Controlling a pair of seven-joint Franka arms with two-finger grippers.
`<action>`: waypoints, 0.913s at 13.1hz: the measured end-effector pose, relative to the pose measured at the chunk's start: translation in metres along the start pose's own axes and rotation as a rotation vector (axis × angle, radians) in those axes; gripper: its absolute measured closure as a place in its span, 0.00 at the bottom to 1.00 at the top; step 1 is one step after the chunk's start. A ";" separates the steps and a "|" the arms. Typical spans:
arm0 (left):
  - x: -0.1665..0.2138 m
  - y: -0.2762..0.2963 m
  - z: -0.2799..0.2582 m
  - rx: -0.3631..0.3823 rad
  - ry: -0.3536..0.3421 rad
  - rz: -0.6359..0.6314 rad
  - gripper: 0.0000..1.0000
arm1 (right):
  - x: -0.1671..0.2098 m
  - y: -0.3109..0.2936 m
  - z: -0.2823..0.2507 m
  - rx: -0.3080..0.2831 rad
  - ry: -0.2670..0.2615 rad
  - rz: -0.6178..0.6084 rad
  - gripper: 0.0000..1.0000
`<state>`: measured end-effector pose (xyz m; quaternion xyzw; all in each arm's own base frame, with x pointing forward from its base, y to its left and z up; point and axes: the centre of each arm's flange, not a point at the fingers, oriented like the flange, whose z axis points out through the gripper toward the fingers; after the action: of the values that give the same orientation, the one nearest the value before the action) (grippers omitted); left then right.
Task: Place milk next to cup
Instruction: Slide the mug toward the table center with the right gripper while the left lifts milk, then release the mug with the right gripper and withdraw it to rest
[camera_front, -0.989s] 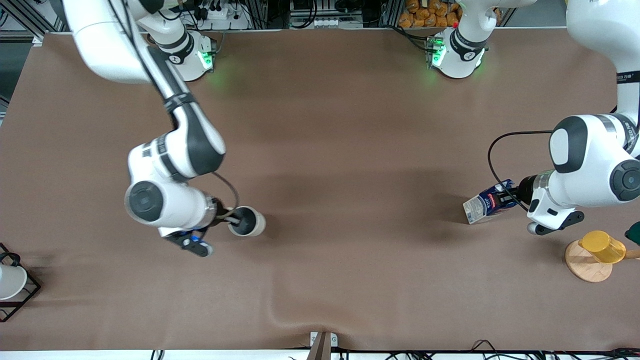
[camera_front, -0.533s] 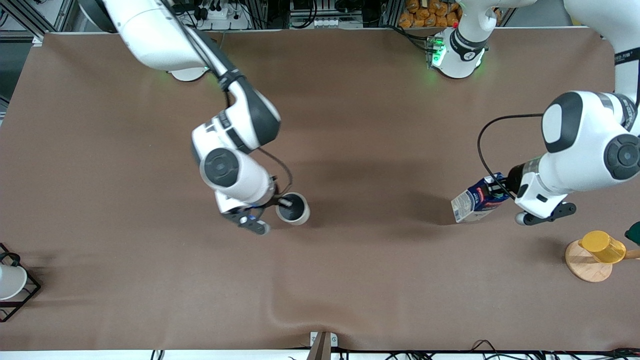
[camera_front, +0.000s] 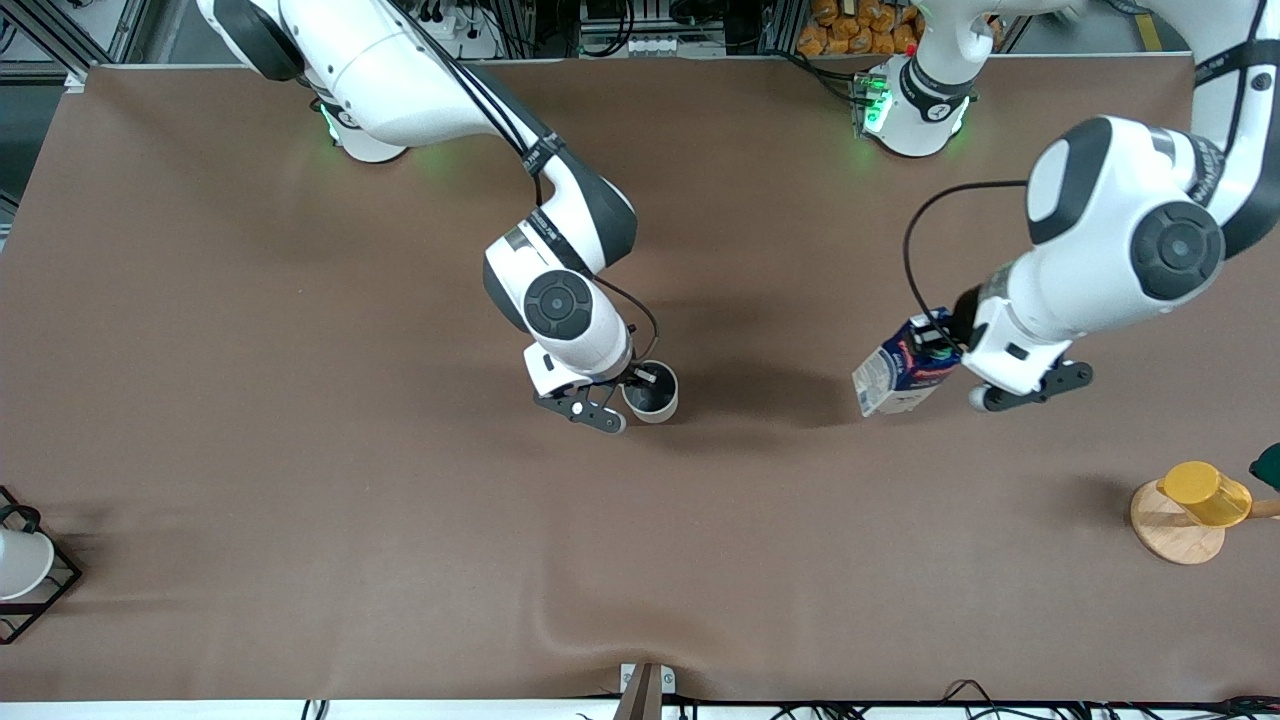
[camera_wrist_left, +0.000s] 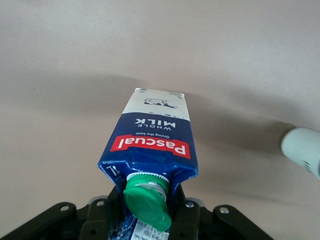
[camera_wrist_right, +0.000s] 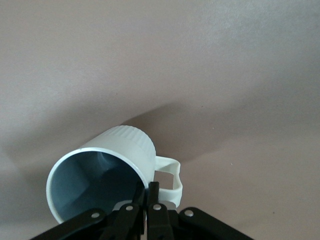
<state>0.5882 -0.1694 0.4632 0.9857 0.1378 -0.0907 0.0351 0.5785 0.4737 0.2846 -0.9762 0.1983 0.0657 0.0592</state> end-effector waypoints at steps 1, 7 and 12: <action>-0.004 0.006 -0.004 0.000 -0.001 -0.005 0.61 | 0.002 0.001 0.002 -0.002 0.001 0.003 0.90; -0.017 0.026 -0.014 -0.009 0.005 -0.010 0.61 | 0.028 0.014 -0.032 -0.004 0.012 0.040 0.26; -0.022 0.033 -0.015 -0.010 0.004 0.003 0.61 | 0.080 0.076 -0.155 -0.045 -0.018 0.052 0.00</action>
<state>0.5791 -0.2054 0.4838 0.9859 0.1368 -0.0878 0.0398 0.6376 0.3515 0.4179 -0.9711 0.2214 0.0804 0.0373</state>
